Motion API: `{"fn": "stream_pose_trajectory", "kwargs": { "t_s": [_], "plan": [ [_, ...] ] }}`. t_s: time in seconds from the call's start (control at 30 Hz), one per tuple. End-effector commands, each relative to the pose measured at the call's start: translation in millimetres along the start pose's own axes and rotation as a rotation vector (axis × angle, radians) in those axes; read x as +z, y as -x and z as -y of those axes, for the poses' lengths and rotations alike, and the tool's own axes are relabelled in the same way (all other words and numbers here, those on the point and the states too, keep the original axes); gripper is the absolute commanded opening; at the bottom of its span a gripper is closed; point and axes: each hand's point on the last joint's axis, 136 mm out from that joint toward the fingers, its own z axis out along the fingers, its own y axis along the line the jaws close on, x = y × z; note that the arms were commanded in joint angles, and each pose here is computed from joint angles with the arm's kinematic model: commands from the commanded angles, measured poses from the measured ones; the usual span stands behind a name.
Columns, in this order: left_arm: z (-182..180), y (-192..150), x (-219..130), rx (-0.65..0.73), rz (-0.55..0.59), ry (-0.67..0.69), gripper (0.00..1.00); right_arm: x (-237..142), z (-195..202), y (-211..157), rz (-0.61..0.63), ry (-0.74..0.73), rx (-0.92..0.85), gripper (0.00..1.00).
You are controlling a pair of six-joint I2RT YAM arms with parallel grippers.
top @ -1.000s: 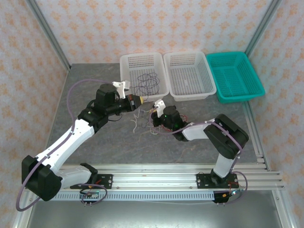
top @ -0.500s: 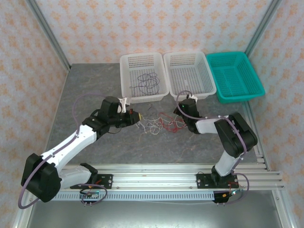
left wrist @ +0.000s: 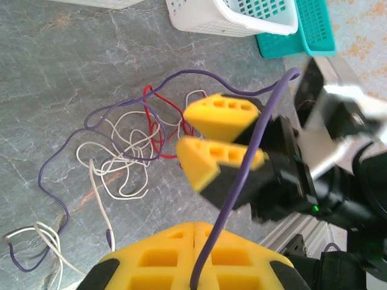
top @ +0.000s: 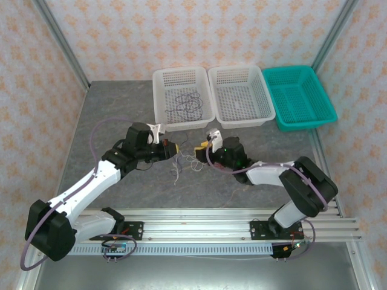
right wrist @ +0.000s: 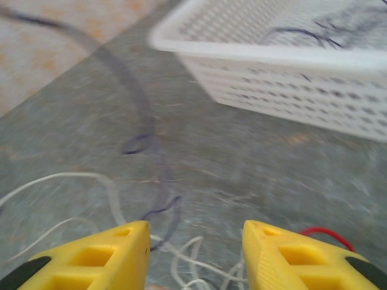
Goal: Untangle the cables
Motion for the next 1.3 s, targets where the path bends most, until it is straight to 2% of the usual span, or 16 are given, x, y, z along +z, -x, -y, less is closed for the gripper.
{"fn": "stream_pose_trajectory", "kwargs": {
  "t_s": [0.0,0.17,0.33,0.43,0.6,0.7,0.8,0.87,0.9,0.97,1.0,1.1,1.27],
  "plan": [
    [3.2,9.8,-3.2,0.026,0.017,0.000,0.00,-12.0,-33.9,11.2,0.094,0.103,-0.316,0.44],
    [7.0,11.2,-4.5,0.032,0.025,-0.017,0.00,-8.9,-73.0,0.4,0.105,0.172,-0.609,0.42],
    [8.3,9.7,-5.5,0.037,0.028,-0.031,0.00,9.5,-69.3,8.2,0.156,0.127,-0.721,0.44],
    [8.6,9.4,-7.2,0.036,0.034,-0.035,0.00,26.4,-64.5,3.3,0.126,0.115,-0.795,0.44],
    [10.6,10.3,-11.4,0.040,0.047,-0.040,0.00,54.5,-53.8,-8.1,0.075,0.091,-0.838,0.45],
    [12.5,10.7,-14.2,0.044,0.056,-0.047,0.00,66.6,-44.0,-10.9,0.061,0.046,-0.853,0.57],
    [13.9,10.4,-15.4,0.047,0.058,-0.052,0.00,72.5,-32.2,-7.8,0.085,-0.030,-0.847,0.58],
    [14.9,10.8,-15.6,0.045,0.060,-0.057,0.00,76.1,-26.9,-9.0,0.078,-0.055,-0.843,0.52],
    [15.2,11.3,-15.5,0.045,0.062,-0.060,0.00,77.3,-25.6,-8.6,0.080,-0.061,-0.832,0.42],
    [15.3,11.3,-15.2,0.045,0.060,-0.060,0.00,77.5,-24.4,-6.2,0.094,-0.071,-0.797,0.06],
    [15.5,10.5,-15.2,0.046,0.057,-0.061,0.00,76.5,-21.9,-4.4,0.100,-0.081,-0.772,0.00],
    [12.9,7.5,-15.9,0.050,0.047,-0.052,0.00,72.9,-6.9,-0.1,0.097,-0.128,-0.651,0.00],
    [6.9,4.3,-18.4,0.049,0.042,-0.035,0.00,53.8,44.9,9.6,0.083,-0.326,-0.409,0.00]
  ]
}}
